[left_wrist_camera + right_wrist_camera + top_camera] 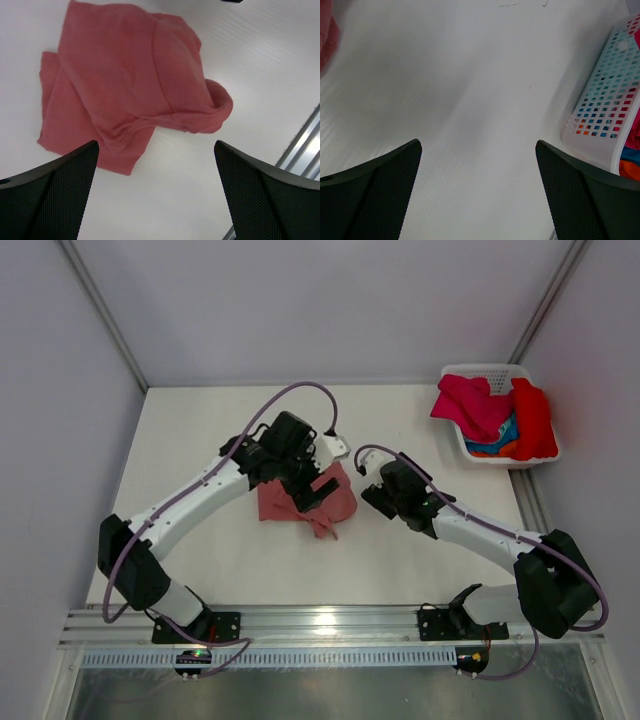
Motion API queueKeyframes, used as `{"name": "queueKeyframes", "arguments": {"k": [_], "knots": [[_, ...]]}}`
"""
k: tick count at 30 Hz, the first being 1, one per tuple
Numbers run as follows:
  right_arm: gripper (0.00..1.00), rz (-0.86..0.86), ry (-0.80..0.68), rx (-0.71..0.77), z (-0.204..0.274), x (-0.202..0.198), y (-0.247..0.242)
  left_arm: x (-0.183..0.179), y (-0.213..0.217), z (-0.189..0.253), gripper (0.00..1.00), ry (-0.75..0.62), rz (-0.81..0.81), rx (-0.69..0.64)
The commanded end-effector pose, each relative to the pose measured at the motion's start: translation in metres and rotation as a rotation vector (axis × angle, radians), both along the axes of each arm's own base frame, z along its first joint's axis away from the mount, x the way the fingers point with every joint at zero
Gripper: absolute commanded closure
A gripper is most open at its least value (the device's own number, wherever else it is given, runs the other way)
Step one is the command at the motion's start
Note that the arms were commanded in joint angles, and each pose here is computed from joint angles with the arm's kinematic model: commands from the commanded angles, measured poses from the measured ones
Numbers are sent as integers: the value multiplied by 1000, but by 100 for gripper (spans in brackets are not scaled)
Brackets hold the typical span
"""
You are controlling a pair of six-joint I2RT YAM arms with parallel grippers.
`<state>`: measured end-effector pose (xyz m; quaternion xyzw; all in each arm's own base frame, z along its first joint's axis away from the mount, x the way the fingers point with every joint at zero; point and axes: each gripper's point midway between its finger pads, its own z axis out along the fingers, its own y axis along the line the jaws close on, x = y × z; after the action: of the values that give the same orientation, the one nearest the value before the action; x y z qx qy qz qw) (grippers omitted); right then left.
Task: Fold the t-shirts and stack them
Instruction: Move the tshirt to the center of the board
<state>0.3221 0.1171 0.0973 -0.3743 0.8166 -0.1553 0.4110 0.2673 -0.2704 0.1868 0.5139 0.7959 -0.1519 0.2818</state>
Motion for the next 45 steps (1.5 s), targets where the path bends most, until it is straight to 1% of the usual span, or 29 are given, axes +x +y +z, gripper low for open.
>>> {"name": "queueKeyframes", "arguments": {"k": [1,4,7,10,11,12,15,17,18,20,21,24,25,29,34,38,39,45], "knots": [[1,-3,-81,53,26,14,10,18,38,21,1,-113,130,-4],[1,1,-76,58,25,13,11,17,58,10,1,-100,178,4],[1,13,-64,64,24,12,14,13,70,-14,1,-83,188,51],[0,73,-42,111,26,5,24,13,72,-36,1,-60,206,62],[1,120,-13,137,23,-2,31,16,71,-42,1,-58,218,55],[0,143,-20,167,30,-6,35,19,73,-47,1,-44,244,52],[2,229,20,227,36,-19,52,32,82,-46,1,-55,312,51],[5,281,58,241,40,-27,63,46,99,-43,1,-105,397,87],[6,320,78,265,41,-32,73,57,108,-38,1,-129,451,77],[7,371,107,285,45,-38,87,65,119,-30,1,-130,532,38],[7,400,124,293,45,-42,94,73,134,-26,1,-127,595,17],[9,478,178,292,40,-58,114,84,161,-14,1,-128,722,-44],[9,512,199,295,37,-64,120,84,168,-12,1,-131,738,-43],[9,577,279,294,20,-85,137,84,182,-9,1,-129,782,-66],[10,629,357,299,8,-100,145,81,184,-9,1,-112,789,-95],[10,647,356,309,9,-104,150,82,187,-12,1,-105,798,-100],[10,659,378,324,8,-108,155,83,189,-13,1,-98,803,-107],[10,678,378,310,6,-111,165,83,191,-19,1,-87,810,-104]]}}
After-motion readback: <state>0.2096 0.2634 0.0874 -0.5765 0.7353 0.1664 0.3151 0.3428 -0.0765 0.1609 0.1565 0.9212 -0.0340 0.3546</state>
